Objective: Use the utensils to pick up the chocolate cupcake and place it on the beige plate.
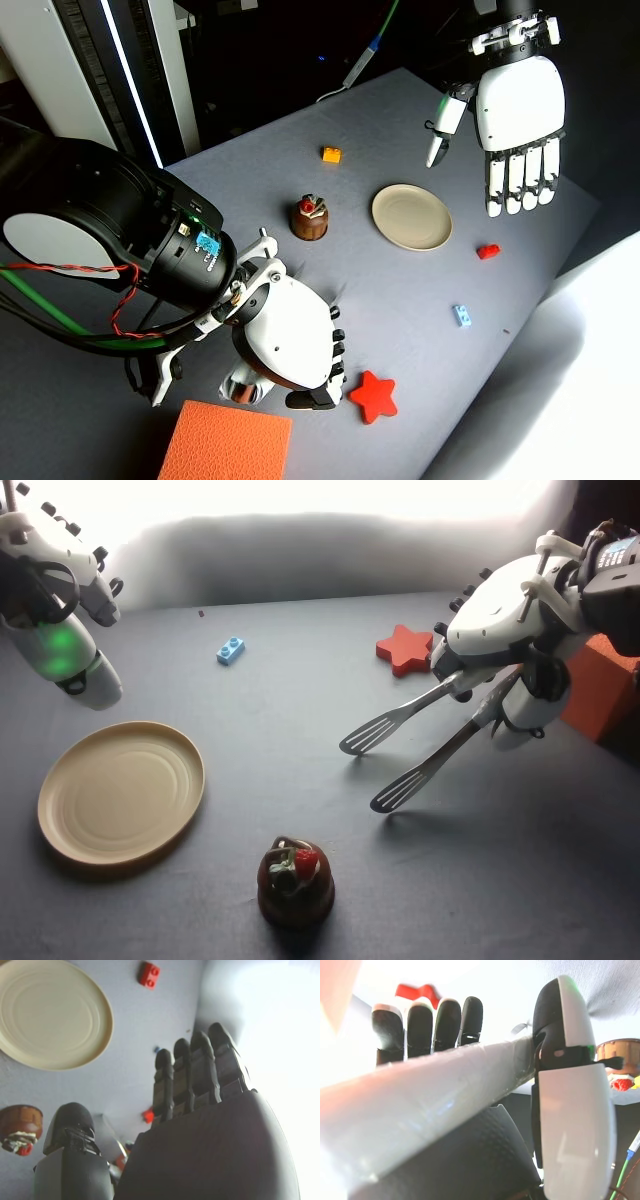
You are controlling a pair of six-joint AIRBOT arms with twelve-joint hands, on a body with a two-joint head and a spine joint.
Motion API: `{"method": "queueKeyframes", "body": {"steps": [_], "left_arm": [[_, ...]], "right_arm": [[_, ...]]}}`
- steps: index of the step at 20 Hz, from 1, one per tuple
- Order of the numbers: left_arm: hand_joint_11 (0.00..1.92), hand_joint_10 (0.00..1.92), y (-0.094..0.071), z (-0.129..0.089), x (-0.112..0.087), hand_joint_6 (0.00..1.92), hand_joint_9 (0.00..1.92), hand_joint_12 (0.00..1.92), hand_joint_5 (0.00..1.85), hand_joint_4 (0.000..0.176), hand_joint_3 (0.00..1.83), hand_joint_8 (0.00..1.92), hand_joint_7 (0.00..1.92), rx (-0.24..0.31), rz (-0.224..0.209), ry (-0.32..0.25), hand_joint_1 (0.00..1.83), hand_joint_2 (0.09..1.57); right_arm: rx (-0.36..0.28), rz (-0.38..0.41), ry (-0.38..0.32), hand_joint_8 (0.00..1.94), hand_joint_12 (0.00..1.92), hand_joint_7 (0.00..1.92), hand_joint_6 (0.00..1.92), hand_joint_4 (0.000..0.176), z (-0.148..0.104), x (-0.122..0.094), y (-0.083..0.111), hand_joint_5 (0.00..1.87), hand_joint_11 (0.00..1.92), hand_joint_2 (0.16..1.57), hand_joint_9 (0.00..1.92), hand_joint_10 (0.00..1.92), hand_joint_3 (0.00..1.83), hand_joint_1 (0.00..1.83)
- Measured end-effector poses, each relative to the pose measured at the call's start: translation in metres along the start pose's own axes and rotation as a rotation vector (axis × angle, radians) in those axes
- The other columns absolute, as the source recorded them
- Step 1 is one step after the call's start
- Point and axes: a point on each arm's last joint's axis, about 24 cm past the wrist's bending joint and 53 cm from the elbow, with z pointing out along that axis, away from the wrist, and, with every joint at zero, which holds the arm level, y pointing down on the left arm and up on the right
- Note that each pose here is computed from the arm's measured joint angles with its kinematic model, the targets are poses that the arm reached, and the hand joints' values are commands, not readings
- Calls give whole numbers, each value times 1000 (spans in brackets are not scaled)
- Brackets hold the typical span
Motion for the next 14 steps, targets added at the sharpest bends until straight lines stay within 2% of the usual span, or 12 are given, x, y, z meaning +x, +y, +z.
{"method": "queueKeyframes", "body": {"steps": [3, 6, 9, 12, 14], "left_arm": [[0, 5, 0, 0, 0, 4, 141, 300, 217, 0, 0, 5, 181, 0, 0, 0, 215, 1108], [0, 1, 0, 0, 0, 0, 131, 258, 211, 0, 0, 1, 171, 0, 0, 0, 222, 1108], [0, 3, 0, 0, 0, 1, 139, 285, 202, 0, 0, 2, 179, 0, 0, 0, 191, 1110], [0, 0, -1, 0, 0, 1, 136, 282, 203, 0, 0, 0, 177, 1, 1, 0, 191, 1109], [0, 0, 0, 0, -1, 2, 120, 247, 211, 0, 0, 0, 166, 2, -2, 0, 215, 1111]], "right_arm": [[0, -1, 1, 1765, 1921, 419, 1213, 0, 0, 1, 0, 472, 514, 1084, 411, 1909, 1, 809], [-2, 0, -1, 1762, 1921, 431, 1314, 0, 0, 0, 1, 441, 512, 1087, 429, 1911, 2, 799], [-4, 0, -5, 1762, 1921, 424, 1288, 0, 0, -1, 1, 445, 487, 1081, 413, 1918, 0, 854], [-5, -1, -5, 1760, 1921, 411, 1327, 0, 0, 0, 2, 414, 479, 1100, 405, 1921, 2, 826], [-6, -1, -6, 1697, 1921, 472, 1292, 0, 0, 0, 2, 471, 558, 1089, 450, 1889, 0, 817]]}}
